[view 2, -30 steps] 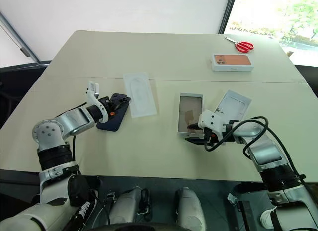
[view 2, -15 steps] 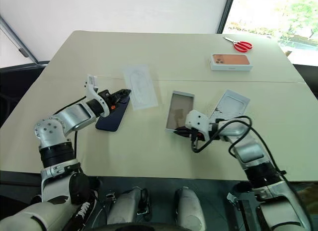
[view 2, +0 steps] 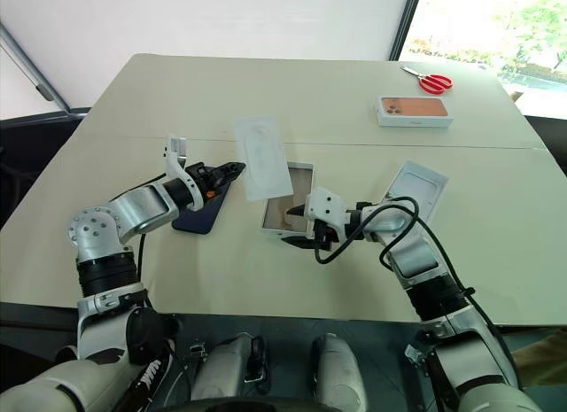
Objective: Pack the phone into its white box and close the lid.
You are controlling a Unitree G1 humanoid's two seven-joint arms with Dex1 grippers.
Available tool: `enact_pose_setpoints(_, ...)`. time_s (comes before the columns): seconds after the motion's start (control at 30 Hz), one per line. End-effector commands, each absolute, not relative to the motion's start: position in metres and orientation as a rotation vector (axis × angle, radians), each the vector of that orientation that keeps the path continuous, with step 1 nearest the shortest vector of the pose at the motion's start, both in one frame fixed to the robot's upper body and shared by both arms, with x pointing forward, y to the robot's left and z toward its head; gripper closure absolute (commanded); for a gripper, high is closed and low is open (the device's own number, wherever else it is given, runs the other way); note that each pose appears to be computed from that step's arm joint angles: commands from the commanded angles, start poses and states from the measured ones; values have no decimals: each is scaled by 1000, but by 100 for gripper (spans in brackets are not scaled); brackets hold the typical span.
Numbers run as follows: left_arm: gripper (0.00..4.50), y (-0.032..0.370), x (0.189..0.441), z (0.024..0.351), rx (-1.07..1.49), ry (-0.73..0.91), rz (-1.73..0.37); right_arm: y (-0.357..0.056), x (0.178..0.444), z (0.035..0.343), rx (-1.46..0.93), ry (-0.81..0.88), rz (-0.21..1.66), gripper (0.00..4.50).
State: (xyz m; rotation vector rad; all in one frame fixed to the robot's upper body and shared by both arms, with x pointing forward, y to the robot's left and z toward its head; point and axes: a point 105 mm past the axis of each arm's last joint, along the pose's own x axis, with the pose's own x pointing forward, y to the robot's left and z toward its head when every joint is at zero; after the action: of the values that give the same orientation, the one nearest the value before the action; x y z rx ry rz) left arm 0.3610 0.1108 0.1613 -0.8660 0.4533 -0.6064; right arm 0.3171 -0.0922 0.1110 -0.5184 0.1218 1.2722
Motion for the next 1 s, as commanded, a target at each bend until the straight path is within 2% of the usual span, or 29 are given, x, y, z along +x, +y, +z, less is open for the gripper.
enact_pose_setpoints(0.03, 450, 102, 356, 167, -837, 449, -671, -106, 312, 145, -450, 51, 1263, 164)
enact_pose_setpoints(0.27, 450, 82, 347, 143, -753, 553, -713, -165, 321, 152, -495, 118, 1104, 164)
enact_pose_setpoints(0.43, 450, 75, 347, 137, -766, 582, -728, -168, 328, 161, -467, 51, 1041, 164)
enact_pose_setpoints(0.73, 450, 72, 354, 126, -720, 623, -712, -162, 333, 159, -462, 20, 1017, 164)
enact_pose_setpoints(0.83, 352, 69, 358, 124, -744, 628, -707, -160, 333, 155, -463, 17, 1019, 159)
enact_pose_setpoints(1.0, 110, 65, 356, 128, -720, 641, -744, -154, 333, 154, -456, 6, 1025, 159)
